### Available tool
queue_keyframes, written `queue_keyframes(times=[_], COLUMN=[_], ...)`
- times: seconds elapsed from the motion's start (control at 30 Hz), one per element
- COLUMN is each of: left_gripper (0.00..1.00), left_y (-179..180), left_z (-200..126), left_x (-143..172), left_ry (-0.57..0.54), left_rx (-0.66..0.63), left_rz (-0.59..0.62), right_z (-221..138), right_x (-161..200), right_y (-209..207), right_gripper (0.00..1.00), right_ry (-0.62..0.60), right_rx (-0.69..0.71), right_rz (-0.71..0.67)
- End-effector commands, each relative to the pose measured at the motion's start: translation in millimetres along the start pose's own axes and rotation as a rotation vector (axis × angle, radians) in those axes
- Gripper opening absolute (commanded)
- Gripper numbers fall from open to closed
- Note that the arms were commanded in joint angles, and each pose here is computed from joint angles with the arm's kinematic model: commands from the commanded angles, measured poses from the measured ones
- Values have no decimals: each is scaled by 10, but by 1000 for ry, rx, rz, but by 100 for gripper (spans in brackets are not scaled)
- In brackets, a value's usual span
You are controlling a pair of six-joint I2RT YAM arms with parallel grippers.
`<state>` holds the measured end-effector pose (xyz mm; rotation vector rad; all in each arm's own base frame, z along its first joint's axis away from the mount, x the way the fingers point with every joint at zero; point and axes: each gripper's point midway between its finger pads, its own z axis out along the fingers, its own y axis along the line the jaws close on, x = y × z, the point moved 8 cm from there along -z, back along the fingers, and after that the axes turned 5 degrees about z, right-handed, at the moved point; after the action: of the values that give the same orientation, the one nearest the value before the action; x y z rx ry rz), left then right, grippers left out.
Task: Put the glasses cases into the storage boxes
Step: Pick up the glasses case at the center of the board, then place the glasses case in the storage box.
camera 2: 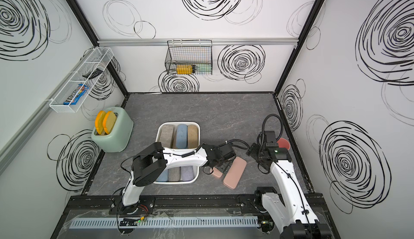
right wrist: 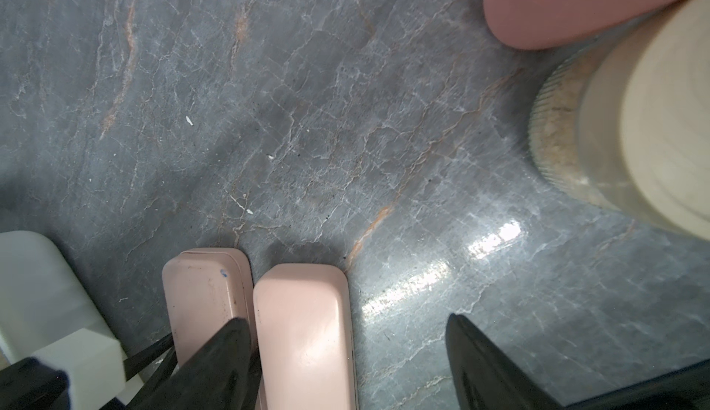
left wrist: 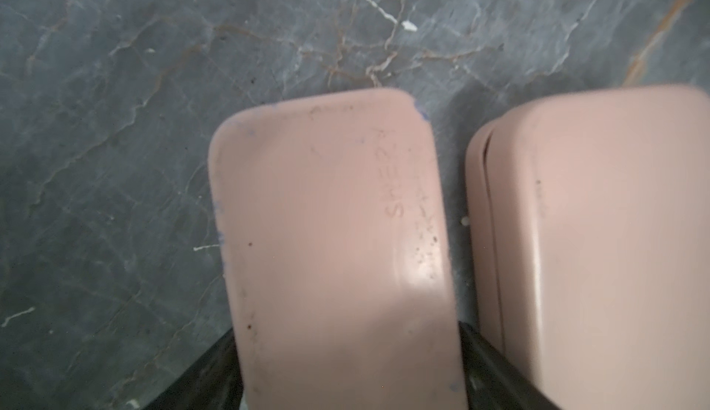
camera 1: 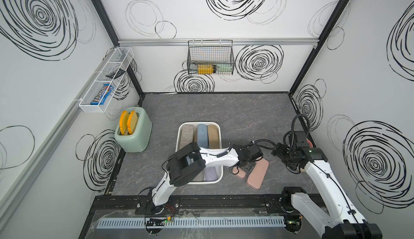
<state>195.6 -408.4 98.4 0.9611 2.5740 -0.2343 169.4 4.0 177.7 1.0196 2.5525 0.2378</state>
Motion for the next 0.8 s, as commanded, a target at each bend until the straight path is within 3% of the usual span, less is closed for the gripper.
queue_keyframes(times=[0.0,0.3,0.43,0.57,0.77], left_gripper=[80,74,73,74,74], left_y=[-57,-6,243,749,1619], left_z=[-281,-1010,-1499,-1860,-2024], left_x=[-242,-552,-572,-301,376], left_ry=[-94,-249,-337,-391,-372], left_rx=[63,108,79,34,-26], left_rz=[-47,-98,-159,-275,-494], right_z=[4,-43,-91,-110,-100], right_x=[-6,-27,-39,-31,88], right_y=[-23,11,48,82,229], right_gripper=[83,83,83,82,81], right_ry=[-14,-20,-20,-8,16], right_rx=[3,-16,-42,-67,-98], right_rz=[1,-7,-9,-13,-49])
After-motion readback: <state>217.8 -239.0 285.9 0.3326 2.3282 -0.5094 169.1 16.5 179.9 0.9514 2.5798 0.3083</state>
